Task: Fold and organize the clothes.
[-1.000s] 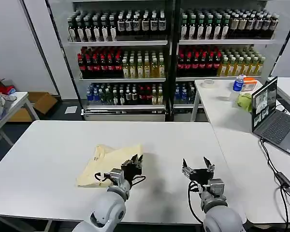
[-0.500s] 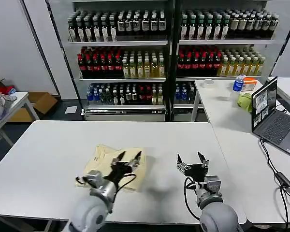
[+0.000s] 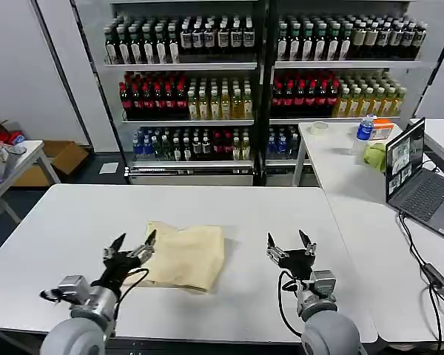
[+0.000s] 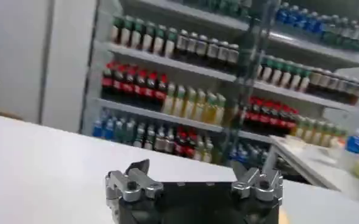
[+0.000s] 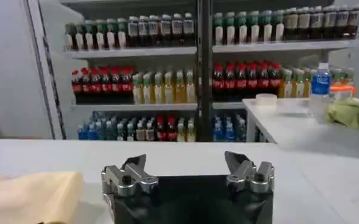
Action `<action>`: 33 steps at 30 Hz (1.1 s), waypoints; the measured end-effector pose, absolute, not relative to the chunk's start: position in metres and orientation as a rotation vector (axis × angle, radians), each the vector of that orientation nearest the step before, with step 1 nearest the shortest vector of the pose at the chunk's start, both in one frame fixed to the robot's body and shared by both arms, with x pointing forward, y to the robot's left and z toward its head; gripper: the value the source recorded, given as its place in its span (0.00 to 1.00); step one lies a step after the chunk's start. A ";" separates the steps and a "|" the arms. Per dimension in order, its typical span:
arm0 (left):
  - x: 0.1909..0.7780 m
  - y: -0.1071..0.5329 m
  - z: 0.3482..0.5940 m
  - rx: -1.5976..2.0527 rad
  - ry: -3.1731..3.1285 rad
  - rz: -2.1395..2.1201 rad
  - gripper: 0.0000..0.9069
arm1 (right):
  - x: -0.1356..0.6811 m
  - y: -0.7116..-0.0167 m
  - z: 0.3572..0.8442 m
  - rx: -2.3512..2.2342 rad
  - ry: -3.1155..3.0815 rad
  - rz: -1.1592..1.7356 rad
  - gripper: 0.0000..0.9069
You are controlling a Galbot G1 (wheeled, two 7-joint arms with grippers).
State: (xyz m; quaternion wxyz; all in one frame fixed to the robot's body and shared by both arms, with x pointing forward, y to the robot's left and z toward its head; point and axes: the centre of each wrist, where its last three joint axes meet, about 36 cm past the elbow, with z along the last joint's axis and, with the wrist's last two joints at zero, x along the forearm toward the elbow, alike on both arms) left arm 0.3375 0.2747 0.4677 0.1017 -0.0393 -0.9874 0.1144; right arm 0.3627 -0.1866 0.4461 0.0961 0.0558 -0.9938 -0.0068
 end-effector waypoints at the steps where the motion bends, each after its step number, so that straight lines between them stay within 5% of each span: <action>1: 0.335 0.277 0.469 -0.105 -2.920 0.332 1.00 | 0.363 -0.185 0.446 0.168 -2.947 -0.024 1.00; 33: 0.305 0.312 0.478 0.080 -2.950 0.244 1.00 | 0.395 -0.028 0.422 0.313 -2.617 -0.236 1.00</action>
